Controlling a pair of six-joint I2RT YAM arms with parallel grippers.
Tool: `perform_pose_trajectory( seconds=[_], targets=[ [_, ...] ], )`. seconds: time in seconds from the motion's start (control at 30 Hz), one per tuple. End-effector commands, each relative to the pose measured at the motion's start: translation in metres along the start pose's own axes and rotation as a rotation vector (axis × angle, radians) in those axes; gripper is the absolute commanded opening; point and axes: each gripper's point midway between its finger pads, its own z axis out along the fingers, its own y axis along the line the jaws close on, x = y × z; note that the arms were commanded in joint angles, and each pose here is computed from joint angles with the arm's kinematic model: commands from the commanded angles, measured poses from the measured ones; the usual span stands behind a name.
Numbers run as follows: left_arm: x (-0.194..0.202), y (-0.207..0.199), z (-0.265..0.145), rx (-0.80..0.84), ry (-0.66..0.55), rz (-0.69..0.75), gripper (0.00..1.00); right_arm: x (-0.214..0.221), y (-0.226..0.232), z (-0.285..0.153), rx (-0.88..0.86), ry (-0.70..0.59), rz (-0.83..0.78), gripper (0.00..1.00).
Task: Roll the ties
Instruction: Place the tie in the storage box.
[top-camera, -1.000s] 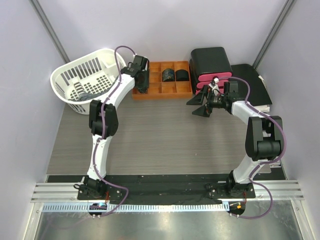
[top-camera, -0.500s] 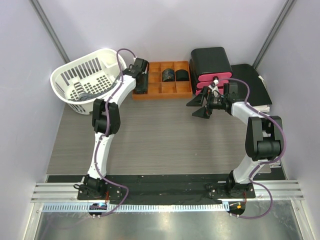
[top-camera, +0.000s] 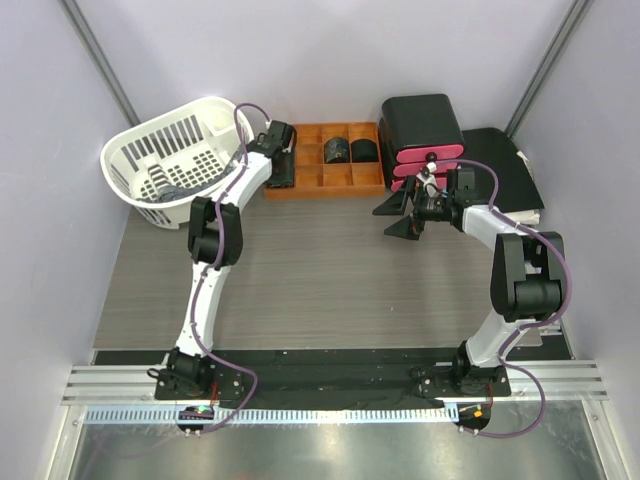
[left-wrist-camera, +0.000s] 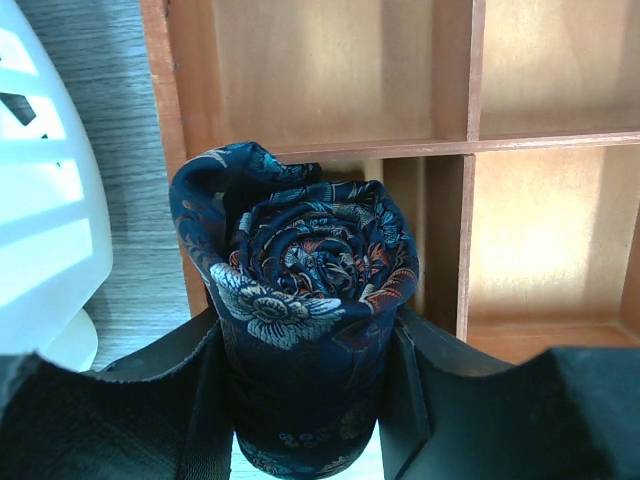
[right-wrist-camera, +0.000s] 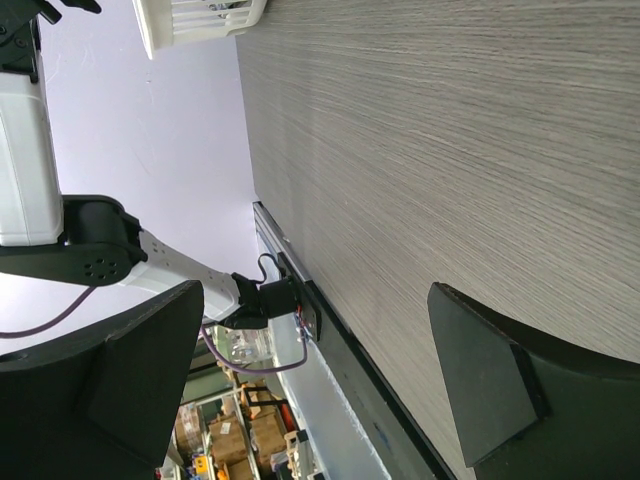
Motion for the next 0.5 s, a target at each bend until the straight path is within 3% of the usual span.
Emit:
perform_pose_trajectory(
  seconds=[0.0,0.17,0.23,0.47],
  targets=[
    [-0.018,0.001,-0.007,0.023,-0.043,-0.003,0.41,0.000,0.005,-0.003,-0.012,-0.007,-0.023,1.00],
    [-0.032,0.001,-0.018,0.026,-0.085,-0.001,0.58,0.000,0.005,-0.003,-0.012,-0.007,-0.020,1.00],
    [-0.039,0.002,-0.024,0.026,-0.105,-0.004,0.70,0.000,0.006,-0.003,-0.012,-0.007,-0.019,1.00],
    [-0.047,0.004,-0.034,0.020,-0.128,-0.003,0.74,0.000,0.006,-0.003,-0.014,-0.008,-0.021,1.00]
  ],
)
